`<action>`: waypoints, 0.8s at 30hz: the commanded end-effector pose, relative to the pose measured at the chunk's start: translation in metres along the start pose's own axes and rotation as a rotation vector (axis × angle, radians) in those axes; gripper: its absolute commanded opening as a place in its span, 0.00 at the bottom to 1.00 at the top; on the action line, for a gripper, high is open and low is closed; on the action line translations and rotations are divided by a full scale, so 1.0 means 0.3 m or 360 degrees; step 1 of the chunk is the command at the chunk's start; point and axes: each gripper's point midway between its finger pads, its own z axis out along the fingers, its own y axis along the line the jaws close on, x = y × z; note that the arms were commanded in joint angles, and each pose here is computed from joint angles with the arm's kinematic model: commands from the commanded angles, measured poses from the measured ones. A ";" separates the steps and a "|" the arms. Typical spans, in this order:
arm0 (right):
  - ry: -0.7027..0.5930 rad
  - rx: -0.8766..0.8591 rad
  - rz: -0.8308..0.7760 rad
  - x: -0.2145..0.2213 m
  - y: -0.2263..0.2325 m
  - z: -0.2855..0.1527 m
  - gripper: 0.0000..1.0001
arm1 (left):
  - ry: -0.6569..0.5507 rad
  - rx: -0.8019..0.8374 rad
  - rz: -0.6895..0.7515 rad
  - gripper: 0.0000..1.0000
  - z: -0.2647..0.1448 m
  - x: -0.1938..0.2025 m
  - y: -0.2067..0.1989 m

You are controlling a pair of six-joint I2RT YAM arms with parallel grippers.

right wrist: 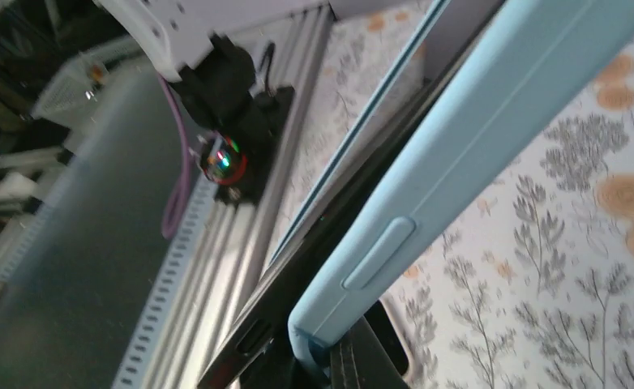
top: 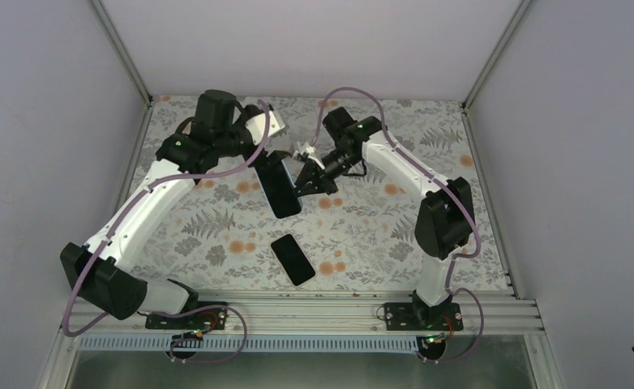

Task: Take the phone out of the phone case
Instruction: Remove the phone case from the phone.

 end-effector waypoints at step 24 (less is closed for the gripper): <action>-0.0801 0.0711 0.0494 -0.353 -0.419 -0.678 0.03 | -0.0563 -0.0900 0.0538 1.00 -0.234 -0.428 0.160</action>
